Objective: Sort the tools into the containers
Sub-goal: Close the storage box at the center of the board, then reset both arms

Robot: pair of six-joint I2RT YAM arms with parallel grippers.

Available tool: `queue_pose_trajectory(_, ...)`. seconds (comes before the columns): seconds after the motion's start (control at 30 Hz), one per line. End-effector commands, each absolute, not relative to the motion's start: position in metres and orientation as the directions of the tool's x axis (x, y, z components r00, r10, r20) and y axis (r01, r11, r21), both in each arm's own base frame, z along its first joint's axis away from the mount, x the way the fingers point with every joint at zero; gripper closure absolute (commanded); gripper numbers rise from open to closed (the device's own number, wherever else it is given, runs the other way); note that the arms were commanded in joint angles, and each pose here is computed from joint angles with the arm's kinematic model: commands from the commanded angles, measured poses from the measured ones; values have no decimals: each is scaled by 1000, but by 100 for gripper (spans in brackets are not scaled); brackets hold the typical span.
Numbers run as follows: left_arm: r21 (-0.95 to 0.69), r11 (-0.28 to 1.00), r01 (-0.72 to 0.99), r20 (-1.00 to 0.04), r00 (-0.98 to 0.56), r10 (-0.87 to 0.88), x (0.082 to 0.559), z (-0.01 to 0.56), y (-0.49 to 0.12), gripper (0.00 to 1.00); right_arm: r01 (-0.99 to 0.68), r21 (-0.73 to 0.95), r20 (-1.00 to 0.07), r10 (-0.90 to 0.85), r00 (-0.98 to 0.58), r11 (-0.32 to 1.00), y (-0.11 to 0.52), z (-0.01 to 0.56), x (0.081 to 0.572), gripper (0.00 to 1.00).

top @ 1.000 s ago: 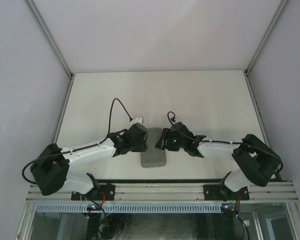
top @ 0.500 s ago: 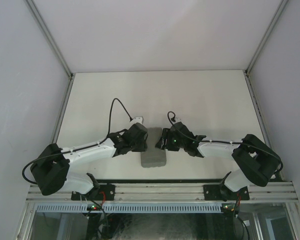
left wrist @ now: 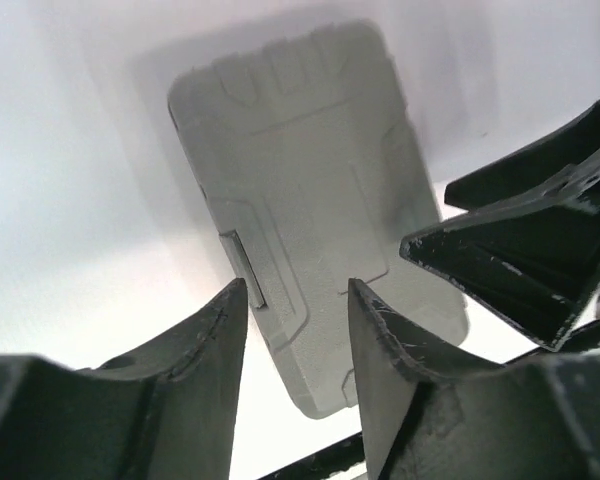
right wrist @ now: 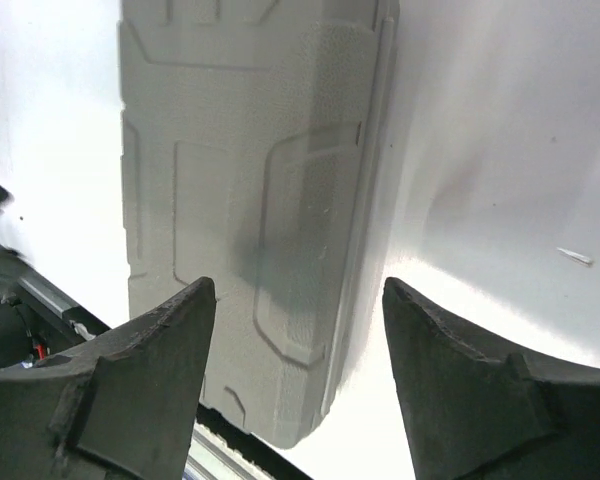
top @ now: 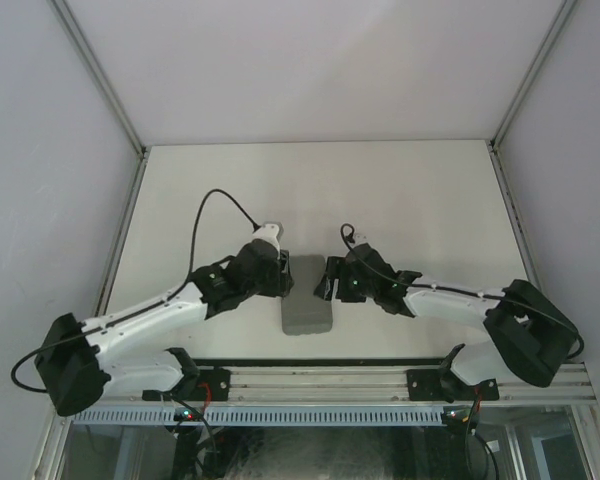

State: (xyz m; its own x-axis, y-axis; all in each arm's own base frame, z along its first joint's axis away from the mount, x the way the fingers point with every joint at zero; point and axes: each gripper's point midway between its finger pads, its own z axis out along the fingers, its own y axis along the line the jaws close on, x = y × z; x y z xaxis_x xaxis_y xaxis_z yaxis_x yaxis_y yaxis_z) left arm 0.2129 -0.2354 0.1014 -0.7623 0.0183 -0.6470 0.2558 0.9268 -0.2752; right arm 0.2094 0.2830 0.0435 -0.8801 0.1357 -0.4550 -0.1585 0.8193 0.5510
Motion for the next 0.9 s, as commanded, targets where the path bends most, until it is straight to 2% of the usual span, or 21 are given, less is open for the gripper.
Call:
queue_pose_trajectory(0.0,-298,904,307,-779,-626,-44,234,179,-229,48,-249,514,-593,131,-794,821,277,96,227,30)
queue_pose_trajectory(0.3,-344,904,254,-894,-384,-232,224,262,-163,41,-330,456,-783,197,-590,826,231,189,224,1)
queue_pose_trajectory(0.5,-333,918,215,-925,-261,-274,205,293,-116,29,-346,427,-844,232,-483,836,186,228,201,0)
queue_pose_trajectory(0.77,-282,952,116,-930,-276,-242,184,277,-73,12,-275,408,-884,301,-358,871,120,248,177,0)
queue_pose_trajectory(0.87,-282,956,81,-927,-280,-250,180,270,-62,0,-251,407,-888,316,-334,878,105,248,172,0)
